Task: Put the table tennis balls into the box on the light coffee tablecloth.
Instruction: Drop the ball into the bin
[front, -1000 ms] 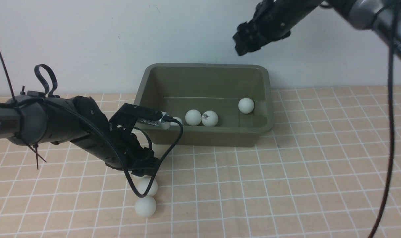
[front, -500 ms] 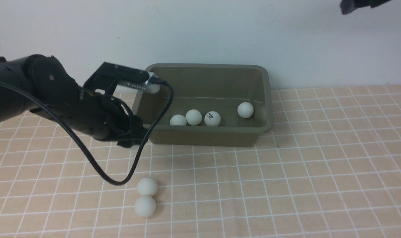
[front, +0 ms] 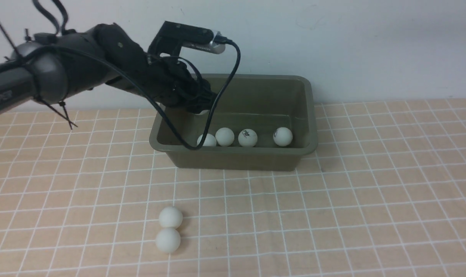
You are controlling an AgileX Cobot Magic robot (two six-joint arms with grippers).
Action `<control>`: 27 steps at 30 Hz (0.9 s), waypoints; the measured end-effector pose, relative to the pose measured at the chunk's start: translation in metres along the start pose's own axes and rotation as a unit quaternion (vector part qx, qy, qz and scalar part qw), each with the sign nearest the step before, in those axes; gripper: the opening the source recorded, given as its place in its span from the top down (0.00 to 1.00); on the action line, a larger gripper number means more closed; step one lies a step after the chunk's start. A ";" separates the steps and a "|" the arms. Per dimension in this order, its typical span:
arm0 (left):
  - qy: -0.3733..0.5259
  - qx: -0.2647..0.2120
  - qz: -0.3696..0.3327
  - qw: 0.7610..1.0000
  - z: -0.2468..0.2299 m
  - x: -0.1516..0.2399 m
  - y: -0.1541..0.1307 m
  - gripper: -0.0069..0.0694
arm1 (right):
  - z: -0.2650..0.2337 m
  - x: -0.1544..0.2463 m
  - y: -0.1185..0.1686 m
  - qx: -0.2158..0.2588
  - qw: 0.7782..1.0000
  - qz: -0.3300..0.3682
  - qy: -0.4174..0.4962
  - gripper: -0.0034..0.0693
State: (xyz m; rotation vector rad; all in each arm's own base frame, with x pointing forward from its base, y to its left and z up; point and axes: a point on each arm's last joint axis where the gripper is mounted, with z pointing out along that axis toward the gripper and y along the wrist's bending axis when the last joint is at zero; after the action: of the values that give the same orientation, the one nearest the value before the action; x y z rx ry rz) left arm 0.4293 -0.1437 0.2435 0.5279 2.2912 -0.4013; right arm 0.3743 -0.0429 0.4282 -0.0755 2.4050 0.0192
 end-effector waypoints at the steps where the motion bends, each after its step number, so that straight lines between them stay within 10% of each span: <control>1: 0.008 0.003 0.000 1.000 0.009 0.001 0.002 0.49 | -0.011 0.002 0.002 0.001 1.000 -0.002 -0.007 0.98; 15: 0.041 0.025 0.044 0.998 0.038 -0.002 0.006 0.46 | -0.169 0.084 0.031 0.044 0.993 -0.028 -0.109 0.98; 27: 0.073 0.024 0.086 0.993 0.037 -0.001 0.007 0.30 | -0.184 0.174 0.041 0.087 0.988 -0.040 -0.120 0.98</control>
State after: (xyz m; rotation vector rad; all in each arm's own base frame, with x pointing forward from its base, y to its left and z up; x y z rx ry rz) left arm 0.4552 -0.1533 0.2180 0.7962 2.3559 -0.3439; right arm 0.1202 -0.0173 0.4477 -0.0835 2.1509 -0.2074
